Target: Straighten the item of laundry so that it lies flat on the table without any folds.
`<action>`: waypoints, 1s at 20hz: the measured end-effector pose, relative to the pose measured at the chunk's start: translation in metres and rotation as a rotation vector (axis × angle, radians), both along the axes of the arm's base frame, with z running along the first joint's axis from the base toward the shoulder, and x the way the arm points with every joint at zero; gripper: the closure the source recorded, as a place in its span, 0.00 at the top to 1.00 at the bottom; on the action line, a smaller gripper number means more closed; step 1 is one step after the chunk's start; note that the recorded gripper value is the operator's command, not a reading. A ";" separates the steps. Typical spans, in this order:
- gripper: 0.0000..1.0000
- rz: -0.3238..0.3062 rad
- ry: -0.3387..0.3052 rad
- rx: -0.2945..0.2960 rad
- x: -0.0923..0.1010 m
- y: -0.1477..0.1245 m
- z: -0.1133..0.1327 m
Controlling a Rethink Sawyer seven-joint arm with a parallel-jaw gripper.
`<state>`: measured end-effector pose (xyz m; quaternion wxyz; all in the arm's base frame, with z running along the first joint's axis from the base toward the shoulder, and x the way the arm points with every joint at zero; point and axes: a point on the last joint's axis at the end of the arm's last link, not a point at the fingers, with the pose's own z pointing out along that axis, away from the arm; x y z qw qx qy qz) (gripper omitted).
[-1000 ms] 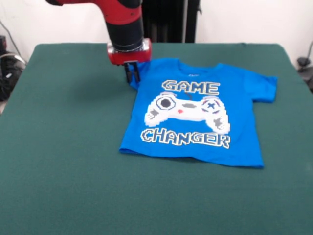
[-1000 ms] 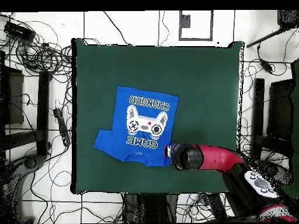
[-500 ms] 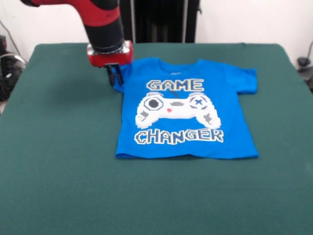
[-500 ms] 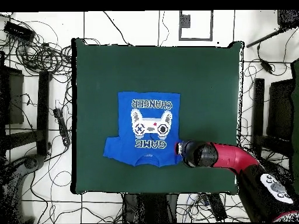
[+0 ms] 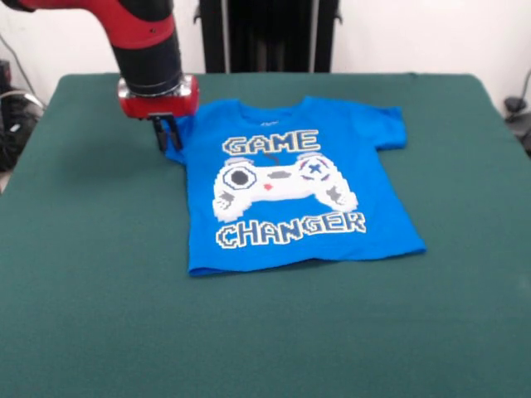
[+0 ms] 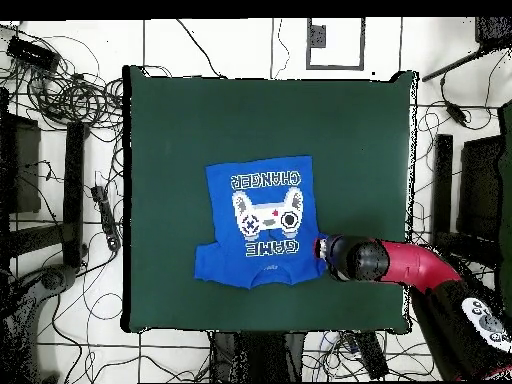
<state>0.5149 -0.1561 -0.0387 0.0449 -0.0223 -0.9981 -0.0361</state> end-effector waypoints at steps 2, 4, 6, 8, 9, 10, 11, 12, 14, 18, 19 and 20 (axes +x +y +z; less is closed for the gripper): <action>0.00 0.002 0.000 -0.003 0.001 -0.002 0.000; 0.00 0.006 0.005 -0.007 0.004 -0.004 0.000; 0.00 0.006 0.009 -0.008 0.005 -0.005 0.001; 0.00 0.006 0.014 -0.011 0.010 -0.011 0.001; 0.00 0.005 0.012 -0.012 0.012 -0.013 0.002; 0.00 0.005 0.008 -0.013 0.015 -0.016 0.002; 0.00 0.003 0.002 -0.015 0.018 -0.020 0.002; 0.00 -0.002 -0.003 -0.018 0.022 -0.027 0.001; 0.00 -0.010 -0.008 -0.019 0.027 -0.036 0.000; 0.00 -0.011 0.011 -0.010 0.036 -0.046 0.000; 0.00 -0.006 0.016 -0.007 0.039 -0.048 0.000; 0.00 -0.002 0.020 -0.005 0.042 -0.050 0.000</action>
